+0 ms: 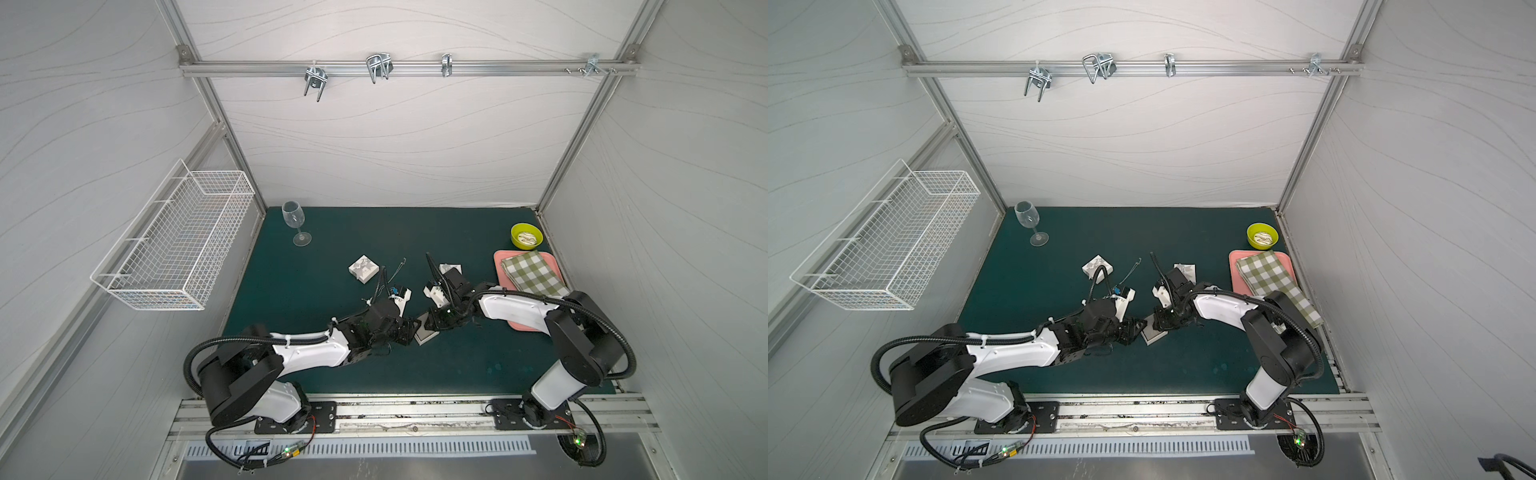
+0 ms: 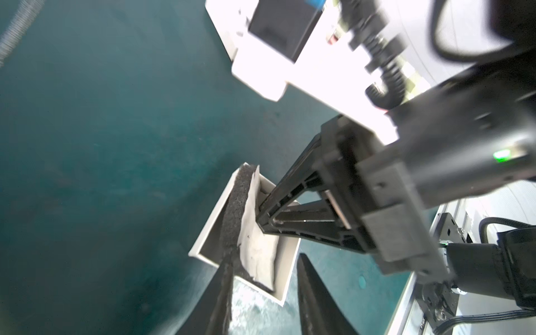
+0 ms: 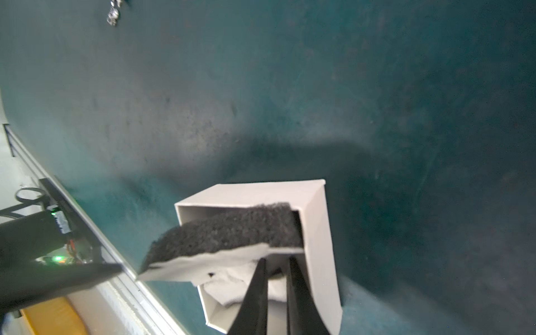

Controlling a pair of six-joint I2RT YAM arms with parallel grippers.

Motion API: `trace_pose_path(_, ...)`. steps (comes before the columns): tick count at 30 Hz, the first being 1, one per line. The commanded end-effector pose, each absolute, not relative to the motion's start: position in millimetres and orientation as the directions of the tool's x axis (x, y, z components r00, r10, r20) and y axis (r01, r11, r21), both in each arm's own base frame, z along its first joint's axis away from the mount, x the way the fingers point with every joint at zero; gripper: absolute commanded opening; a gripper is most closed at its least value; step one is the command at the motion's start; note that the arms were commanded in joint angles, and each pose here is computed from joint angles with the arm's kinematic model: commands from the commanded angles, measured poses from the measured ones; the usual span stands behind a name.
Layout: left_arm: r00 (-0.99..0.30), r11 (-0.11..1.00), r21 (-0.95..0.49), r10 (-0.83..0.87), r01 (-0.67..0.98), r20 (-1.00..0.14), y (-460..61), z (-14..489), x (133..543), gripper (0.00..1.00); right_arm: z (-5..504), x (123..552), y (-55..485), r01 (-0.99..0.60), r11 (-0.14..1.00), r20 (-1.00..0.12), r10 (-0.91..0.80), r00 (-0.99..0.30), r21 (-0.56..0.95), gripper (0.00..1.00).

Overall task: Take the necklace out of the lift-off lid jewelry box
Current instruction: Place the inner lining in the jewelry box.

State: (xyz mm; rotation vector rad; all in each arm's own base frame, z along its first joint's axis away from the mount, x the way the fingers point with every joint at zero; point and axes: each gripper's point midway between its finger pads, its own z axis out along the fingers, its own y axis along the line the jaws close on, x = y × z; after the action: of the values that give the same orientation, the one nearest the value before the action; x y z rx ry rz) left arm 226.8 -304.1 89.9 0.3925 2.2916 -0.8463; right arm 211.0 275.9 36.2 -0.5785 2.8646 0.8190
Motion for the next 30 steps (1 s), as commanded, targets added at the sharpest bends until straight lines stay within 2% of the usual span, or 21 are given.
trace_pose_path(1, -0.721, 0.792, -0.404, 0.065, 0.458, -0.690, -287.6, 96.7, 229.6, 0.38, 52.7, 210.6, 279.6, -0.439, 0.776, -0.243, -0.367, -0.898, 0.452, 0.18)
trace_pose_path(5, -0.740, 0.804, -0.403, 0.066, 0.437, -0.669, -278.1, 98.8, 231.5, 0.36, 72.5, 209.1, 286.8, -0.495, 0.769, -0.296, -0.403, -0.866, 0.404, 0.31)
trace_pose_path(14, -0.795, 0.819, -0.454, 0.005, 0.352, -0.606, -258.3, 91.7, 242.6, 0.31, 81.7, 210.7, 300.4, -0.585, 0.762, -0.340, -0.492, -0.801, 0.277, 0.52)
trace_pose_path(21, -0.808, 0.825, -0.456, 0.002, 0.334, -0.589, -251.8, 84.0, 239.9, 0.29, 60.7, 221.4, 309.2, -0.587, 0.770, -0.328, -0.503, -0.799, 0.250, 0.51)
trace_pose_path(30, -0.816, 0.823, -0.460, 0.007, 0.333, -0.578, -250.9, 76.1, 236.9, 0.27, 38.3, 221.0, 307.5, -0.589, 0.773, -0.307, -0.516, -0.800, 0.234, 0.35)
